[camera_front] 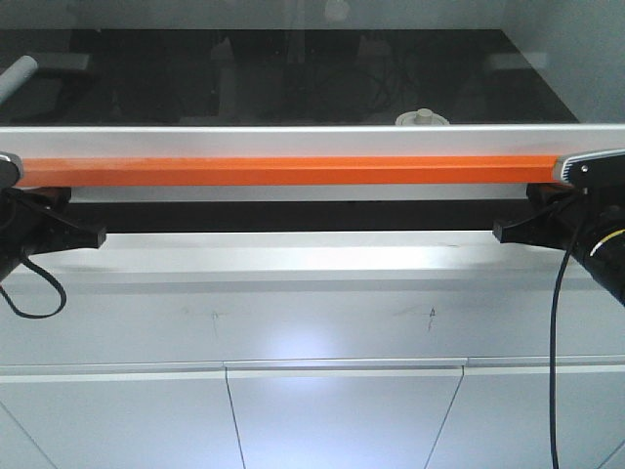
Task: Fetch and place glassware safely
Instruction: 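Lift the orange handle with both grippers to raise the sash, then release the handle and move the right gripper over the glass jar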
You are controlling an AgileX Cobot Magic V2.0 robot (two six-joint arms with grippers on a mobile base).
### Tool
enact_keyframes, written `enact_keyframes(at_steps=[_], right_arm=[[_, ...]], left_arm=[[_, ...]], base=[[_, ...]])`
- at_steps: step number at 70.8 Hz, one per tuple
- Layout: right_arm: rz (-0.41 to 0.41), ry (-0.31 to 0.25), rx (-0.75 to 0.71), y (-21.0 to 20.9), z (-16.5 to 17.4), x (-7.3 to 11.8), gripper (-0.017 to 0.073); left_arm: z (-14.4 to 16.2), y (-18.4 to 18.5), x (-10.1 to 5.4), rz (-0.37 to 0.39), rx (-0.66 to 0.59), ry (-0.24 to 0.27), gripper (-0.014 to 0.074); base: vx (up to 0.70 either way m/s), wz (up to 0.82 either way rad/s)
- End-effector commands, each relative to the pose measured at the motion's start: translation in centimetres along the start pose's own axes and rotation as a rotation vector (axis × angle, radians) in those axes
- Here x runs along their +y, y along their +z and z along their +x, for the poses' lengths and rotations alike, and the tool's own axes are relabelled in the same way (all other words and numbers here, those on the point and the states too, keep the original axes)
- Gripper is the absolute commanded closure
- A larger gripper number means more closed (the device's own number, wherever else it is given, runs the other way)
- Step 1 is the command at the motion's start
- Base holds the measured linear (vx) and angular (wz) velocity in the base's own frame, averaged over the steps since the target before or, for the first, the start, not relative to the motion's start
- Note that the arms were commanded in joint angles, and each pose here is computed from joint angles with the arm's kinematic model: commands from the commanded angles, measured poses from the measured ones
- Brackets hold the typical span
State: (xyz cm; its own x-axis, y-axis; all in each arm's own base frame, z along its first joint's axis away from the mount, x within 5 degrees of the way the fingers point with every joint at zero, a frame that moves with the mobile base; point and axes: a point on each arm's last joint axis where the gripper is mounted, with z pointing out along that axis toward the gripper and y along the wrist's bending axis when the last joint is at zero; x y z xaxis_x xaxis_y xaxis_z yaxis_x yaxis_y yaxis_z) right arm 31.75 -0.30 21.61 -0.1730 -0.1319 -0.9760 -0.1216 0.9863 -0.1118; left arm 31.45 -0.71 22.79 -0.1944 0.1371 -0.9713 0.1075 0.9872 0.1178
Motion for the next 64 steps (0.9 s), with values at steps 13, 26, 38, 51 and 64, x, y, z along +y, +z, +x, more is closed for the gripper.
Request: enact_keyframes(at_steps=[13, 26, 38, 51, 64], right_arm=[[0.028, -0.029, -0.527, -2.5, -8.9, -0.6, 0.0563], [0.030, -0.033, -0.548, -3.1, -9.5, -0.6, 0.0563], [0.034, -0.038, -0.572, -3.7, -10.2, -0.6, 0.0563], [0.038, -0.041, -0.586, -4.5, -10.9, -0.6, 0.0563], [0.044, -0.043, -0.567, -5.0, -11.3, -0.7, 0.0563]], left_arm=[[-9.4, -3.0, 0.9, -0.045, -0.593, 0.002, 0.0601], [-10.2, -3.8, 0.9, -0.046, -0.625, -0.001, 0.0601], [-10.9, -4.7, 1.0, -0.049, -0.656, 0.002, 0.0601], [-11.5, -5.4, 1.0, -0.053, -0.673, 0.005, 0.0601], [-11.7, -5.7, 1.0, -0.054, -0.663, 0.006, 0.0601]], base=[[0.00, 0.00], [0.00, 0.00], [0.00, -0.01], [0.00, 0.00], [0.00, 0.00]])
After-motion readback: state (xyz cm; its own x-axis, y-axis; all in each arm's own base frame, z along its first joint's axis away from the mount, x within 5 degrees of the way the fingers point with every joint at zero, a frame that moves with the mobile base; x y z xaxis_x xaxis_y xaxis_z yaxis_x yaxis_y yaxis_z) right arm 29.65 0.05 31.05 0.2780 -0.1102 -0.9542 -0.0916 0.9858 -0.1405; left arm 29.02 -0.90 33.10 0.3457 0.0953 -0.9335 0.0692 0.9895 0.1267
